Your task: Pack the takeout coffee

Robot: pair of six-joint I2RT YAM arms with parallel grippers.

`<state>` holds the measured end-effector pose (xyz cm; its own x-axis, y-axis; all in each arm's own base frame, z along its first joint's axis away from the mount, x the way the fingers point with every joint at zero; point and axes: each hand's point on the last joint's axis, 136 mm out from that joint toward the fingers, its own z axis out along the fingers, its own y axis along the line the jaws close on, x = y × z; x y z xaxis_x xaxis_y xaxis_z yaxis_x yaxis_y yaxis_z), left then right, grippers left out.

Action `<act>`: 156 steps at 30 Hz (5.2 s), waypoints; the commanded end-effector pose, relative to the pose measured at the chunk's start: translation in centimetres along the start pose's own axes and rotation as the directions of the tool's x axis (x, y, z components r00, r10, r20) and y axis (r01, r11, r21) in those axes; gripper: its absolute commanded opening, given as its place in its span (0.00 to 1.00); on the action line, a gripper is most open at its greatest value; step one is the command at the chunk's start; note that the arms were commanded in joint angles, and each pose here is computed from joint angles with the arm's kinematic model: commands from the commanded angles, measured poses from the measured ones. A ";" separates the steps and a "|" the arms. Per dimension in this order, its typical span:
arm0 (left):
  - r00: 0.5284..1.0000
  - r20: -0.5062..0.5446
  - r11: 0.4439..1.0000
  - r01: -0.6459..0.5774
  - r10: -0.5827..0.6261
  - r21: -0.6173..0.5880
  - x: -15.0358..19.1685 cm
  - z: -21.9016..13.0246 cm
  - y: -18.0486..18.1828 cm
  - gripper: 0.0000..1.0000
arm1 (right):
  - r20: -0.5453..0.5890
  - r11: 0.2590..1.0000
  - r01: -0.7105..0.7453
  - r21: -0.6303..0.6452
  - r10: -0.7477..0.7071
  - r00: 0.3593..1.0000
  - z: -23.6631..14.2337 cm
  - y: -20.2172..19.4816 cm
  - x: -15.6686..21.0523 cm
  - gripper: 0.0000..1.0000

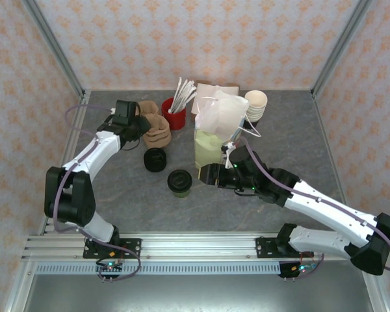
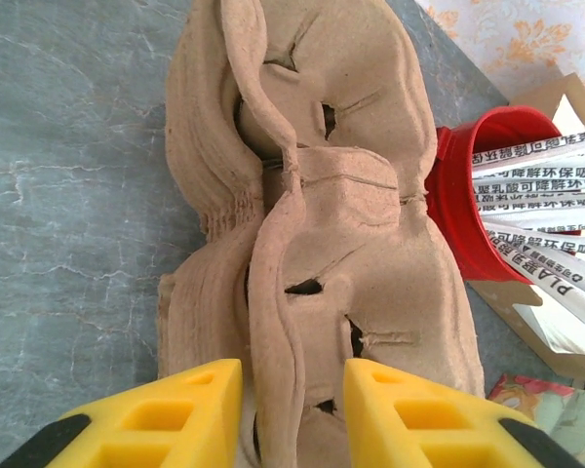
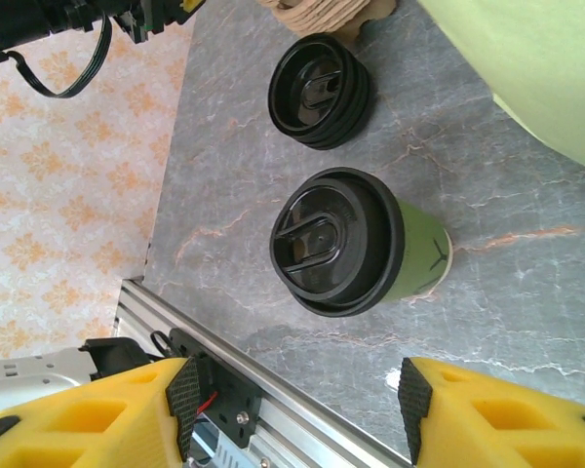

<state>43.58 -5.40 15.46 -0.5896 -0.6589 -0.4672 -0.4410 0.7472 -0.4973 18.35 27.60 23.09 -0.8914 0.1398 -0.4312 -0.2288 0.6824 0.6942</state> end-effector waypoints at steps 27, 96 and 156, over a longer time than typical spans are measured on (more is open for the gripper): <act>0.980 0.195 0.923 -0.102 0.031 0.370 -6.2 -15.8 -9.8 0.05 | 0.232 0.990 0.125 -0.069 -0.106 0.967 -8.3 3.7 -5.4 0.57; 0.419 0.546 0.061 -0.829 0.725 0.555 9.5 -38.7 -16.4 0.66 | 0.096 0.949 0.294 -0.117 -0.283 0.954 -12.2 8.9 -5.9 0.00; -0.078 0.534 -0.385 -0.780 0.842 0.493 20.0 -27.6 -18.3 0.47 | -0.108 0.961 0.221 -0.169 -0.241 0.965 -11.2 7.9 -1.9 0.00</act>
<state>21.00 -29.37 35.07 0.0101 0.6436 -0.7653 0.9641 0.1969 0.1783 13.95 24.54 35.46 -0.8501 -0.1149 -0.5139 -0.4759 0.5853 0.6565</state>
